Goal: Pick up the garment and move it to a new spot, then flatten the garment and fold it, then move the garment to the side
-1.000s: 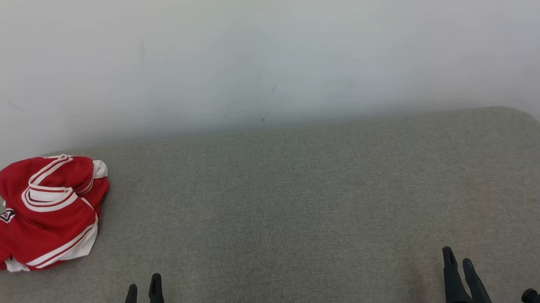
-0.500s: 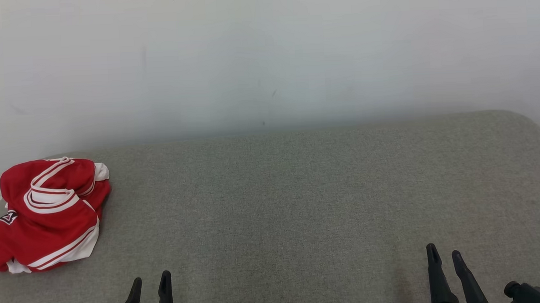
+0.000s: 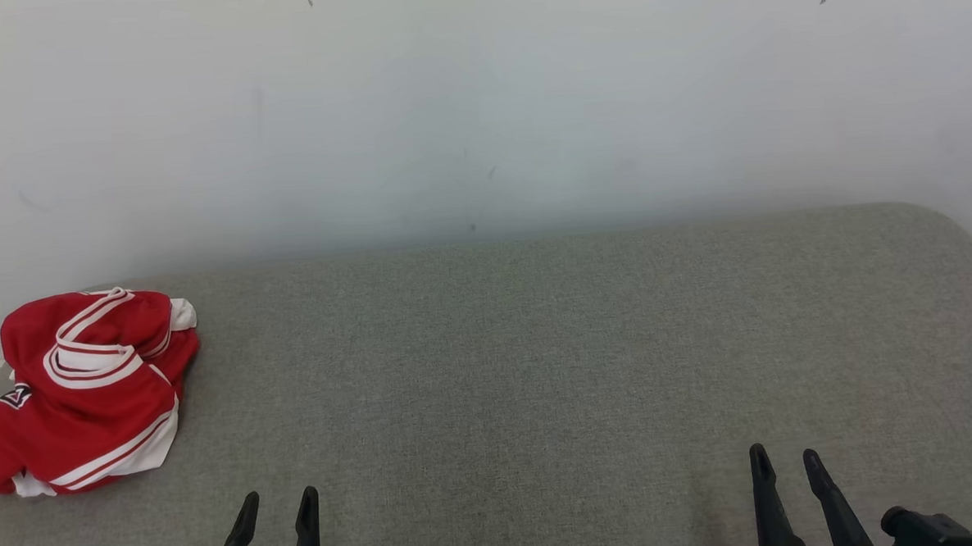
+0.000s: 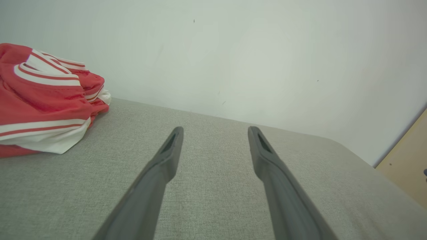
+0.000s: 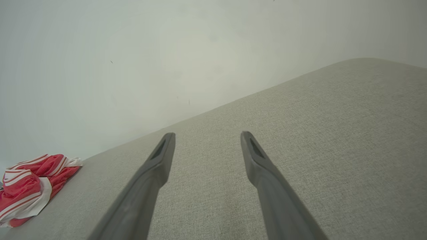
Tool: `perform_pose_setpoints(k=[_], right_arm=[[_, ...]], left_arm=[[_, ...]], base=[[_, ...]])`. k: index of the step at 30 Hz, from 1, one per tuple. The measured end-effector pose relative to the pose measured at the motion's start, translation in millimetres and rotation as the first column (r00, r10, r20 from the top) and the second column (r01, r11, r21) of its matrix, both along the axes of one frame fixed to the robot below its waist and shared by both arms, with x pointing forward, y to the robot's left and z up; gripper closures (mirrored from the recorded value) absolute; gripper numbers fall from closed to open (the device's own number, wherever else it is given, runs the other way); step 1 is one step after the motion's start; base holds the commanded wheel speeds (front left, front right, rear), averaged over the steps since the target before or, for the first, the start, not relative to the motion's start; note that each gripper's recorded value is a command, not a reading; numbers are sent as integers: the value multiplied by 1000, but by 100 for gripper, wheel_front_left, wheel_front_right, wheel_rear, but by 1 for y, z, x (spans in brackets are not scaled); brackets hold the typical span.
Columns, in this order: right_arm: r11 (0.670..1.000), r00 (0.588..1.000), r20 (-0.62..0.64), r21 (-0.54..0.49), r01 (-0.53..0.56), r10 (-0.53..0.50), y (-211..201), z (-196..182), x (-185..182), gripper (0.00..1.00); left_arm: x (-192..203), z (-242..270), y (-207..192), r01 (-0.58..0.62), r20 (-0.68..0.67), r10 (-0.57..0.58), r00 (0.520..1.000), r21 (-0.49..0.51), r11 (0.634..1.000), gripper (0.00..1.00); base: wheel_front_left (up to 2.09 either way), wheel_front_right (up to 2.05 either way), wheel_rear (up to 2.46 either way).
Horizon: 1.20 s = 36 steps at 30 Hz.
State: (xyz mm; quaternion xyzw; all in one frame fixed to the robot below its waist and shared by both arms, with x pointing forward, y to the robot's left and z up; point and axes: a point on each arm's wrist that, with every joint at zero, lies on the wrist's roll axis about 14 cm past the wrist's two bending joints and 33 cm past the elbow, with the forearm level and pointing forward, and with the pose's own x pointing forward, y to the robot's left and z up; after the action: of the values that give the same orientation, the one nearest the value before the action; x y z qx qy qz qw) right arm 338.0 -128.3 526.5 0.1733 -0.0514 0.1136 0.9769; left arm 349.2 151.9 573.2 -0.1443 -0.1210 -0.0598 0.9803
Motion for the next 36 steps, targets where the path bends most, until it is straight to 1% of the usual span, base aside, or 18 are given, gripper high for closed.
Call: perform_pose_setpoints(k=[8,17,24,31,36], right_arm=[[998,999,27,-63,-16,18,8,3,-1,0],[990,998,59,-140,-22,30,14,7,-4,0],[980,996,85,-199,-19,37,17,10,-5,0],[964,993,112,-264,-15,46,19,14,-7,0],[957,990,132,-290,-10,51,21,17,-8,0]], left_arm=[[-1,4,-1,-15,30,13,999,80,997,0],[-4,8,3,-49,55,42,998,134,990,0],[-5,9,7,-69,71,57,996,183,981,0],[-6,7,10,-82,73,69,995,204,975,0],[-8,8,10,-87,88,68,994,237,968,0]], base=[[0,0,0],[0,0,0],[0,0,0],[0,0,0],[0,0,0]])
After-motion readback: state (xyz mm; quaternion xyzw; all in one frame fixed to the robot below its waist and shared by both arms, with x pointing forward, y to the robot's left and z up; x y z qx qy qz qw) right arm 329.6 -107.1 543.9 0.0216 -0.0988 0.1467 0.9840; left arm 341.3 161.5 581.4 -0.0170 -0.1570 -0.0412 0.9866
